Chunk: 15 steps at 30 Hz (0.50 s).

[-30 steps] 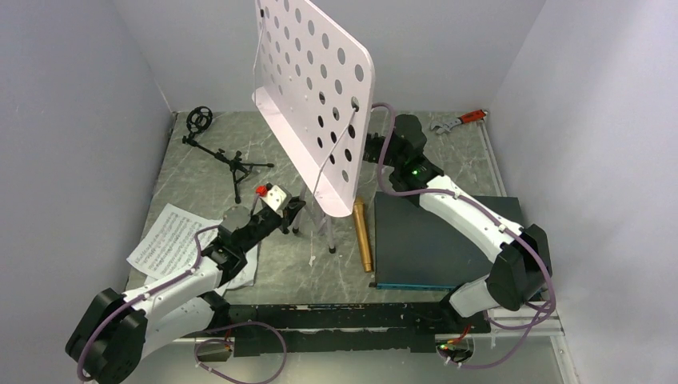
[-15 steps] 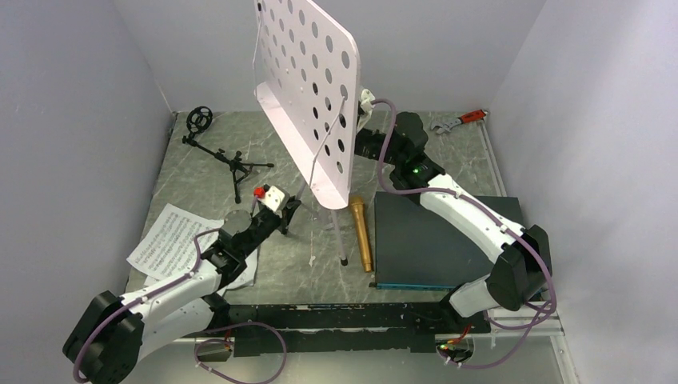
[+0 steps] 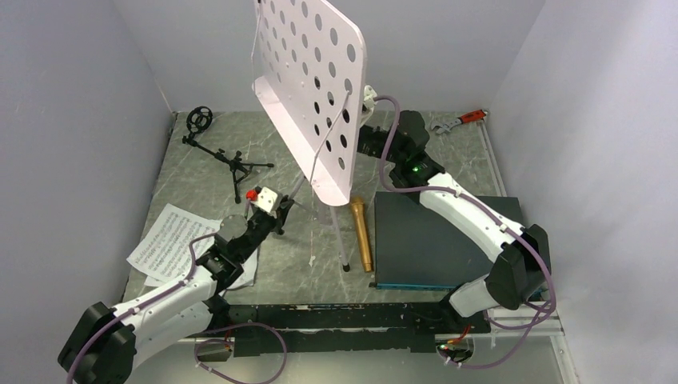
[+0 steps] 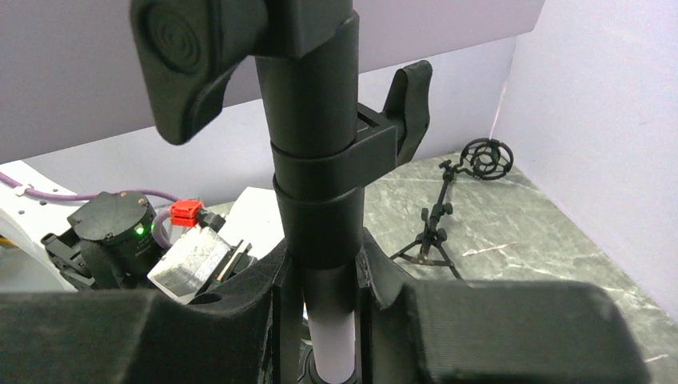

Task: Set up the instrument practice props

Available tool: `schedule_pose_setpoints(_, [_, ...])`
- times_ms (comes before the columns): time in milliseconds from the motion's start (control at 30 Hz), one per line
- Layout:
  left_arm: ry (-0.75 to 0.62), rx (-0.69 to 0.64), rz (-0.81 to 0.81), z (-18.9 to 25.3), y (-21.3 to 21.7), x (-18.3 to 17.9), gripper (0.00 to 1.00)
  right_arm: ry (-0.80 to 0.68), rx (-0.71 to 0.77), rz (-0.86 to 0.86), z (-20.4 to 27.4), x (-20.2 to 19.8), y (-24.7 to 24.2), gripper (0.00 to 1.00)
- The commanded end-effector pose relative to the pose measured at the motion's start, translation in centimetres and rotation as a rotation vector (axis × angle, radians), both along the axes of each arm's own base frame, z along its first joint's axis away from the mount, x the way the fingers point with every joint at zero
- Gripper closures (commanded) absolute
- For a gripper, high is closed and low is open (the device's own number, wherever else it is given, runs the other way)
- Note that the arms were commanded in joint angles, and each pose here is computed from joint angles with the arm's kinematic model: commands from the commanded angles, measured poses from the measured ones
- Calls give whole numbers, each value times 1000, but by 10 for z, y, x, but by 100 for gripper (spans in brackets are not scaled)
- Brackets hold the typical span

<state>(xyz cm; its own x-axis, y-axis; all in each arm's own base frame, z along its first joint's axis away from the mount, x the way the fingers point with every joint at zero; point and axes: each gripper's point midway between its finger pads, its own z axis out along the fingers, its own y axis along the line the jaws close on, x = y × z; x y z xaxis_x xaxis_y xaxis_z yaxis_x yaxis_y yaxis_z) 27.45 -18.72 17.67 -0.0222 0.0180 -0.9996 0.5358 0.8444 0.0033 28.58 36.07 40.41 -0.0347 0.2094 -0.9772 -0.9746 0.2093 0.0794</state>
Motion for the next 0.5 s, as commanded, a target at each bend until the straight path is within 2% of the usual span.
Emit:
schedule_pose_setpoints(0, [187,44,212,-54,38,5,97,-527,462,76,204,-93,-58,100])
schedule_pose_setpoints(400, [172,59,145,-48,29,2,97,-461,428,97,177,-87,-50,100])
schedule_pose_setpoints(467, [173,57,143,-46,29,1,95,-449,427,96,171,-86,-50,100])
